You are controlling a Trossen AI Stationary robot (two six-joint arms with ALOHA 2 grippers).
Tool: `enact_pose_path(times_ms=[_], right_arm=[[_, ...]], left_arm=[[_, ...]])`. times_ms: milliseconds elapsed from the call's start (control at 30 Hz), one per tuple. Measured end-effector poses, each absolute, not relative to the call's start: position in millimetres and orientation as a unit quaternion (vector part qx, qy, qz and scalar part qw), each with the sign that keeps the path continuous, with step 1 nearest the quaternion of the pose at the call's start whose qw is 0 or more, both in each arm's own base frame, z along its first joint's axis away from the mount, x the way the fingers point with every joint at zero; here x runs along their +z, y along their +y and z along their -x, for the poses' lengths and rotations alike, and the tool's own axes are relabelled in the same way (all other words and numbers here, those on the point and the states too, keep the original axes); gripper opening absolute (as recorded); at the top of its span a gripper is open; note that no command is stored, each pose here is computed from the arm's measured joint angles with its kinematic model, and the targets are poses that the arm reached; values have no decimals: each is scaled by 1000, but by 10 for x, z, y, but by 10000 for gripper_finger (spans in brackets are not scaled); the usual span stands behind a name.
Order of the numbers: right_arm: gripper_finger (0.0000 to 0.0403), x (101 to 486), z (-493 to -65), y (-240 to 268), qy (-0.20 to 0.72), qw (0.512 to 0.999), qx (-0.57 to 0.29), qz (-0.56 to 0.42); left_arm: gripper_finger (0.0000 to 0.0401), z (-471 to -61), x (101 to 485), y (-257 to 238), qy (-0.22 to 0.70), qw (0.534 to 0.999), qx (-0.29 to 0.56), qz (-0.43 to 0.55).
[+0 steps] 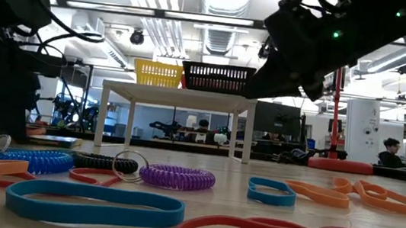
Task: Pick & Place Office Desk Supplies
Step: Put the orange rubber band into the black bin on the shelf
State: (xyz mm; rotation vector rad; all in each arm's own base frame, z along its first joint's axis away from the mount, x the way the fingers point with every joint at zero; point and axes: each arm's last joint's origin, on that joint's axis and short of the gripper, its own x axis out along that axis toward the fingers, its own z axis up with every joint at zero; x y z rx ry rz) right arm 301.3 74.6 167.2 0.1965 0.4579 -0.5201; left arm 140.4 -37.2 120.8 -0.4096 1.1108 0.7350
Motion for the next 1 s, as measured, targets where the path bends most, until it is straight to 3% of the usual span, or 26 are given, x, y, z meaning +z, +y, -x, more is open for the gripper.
enact_pose_path(times_ms=[100,200,500,700,1000], right_arm=[[68,1680,-3056,746,226,937,-253,-84],[68,1699,-3087,754,225,938,-251,-81],[68,1714,-3094,756,223,938,-251,-82],[68,1715,-3095,757,223,938,-251,-82],[68,1714,-3097,757,223,939,-251,-83]], left_arm=[[189,-1429,1203,-377,510,781,318,169],[164,-1476,1239,-398,514,788,296,167],[12,-1500,1268,-450,555,779,233,179],[4,-1544,1277,-484,553,791,191,180],[3,-1784,1409,-642,463,868,62,165]])
